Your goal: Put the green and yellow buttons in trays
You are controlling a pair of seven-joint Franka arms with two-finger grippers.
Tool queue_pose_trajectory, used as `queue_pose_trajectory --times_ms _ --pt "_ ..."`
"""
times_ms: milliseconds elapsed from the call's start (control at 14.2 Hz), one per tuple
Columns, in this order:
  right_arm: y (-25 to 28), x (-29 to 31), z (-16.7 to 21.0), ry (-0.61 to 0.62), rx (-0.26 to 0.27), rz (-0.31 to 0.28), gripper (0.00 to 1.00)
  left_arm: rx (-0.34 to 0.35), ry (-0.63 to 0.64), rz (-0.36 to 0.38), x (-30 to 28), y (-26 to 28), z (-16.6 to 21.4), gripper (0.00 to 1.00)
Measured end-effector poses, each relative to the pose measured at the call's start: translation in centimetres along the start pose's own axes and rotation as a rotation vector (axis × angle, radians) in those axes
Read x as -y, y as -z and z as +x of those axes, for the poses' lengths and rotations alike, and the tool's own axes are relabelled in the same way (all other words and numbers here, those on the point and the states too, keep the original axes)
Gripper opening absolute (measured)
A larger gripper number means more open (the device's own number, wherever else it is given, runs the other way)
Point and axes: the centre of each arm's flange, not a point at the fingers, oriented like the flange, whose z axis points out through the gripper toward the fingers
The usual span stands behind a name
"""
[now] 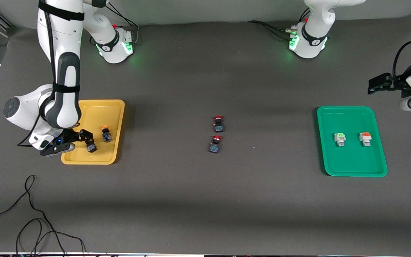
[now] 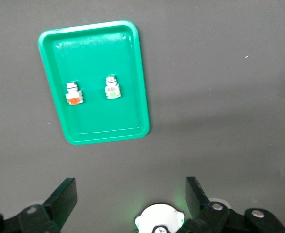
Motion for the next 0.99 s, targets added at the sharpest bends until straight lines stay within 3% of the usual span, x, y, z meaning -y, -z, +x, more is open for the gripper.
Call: queue_pose_trajectory --times_ms 282,494,988 --pt "4.5 -0.3 0.3 -0.054 -0.004 0.061 1.0 -0.018 0.031 -0.022 -0.5 0.5 -0.1 1.0" --pt "9.1 2.9 2.5 -0.135 0.028 0.077 1.0 -0.022 0.035 -0.022 -0.6 0.7 -0.3 1.0" --pt "23.5 9.8 7.2 -0.279 0.099 0.008 1.0 -0.027 0.039 -0.008 -0.4 0.7 -0.2 1.0"
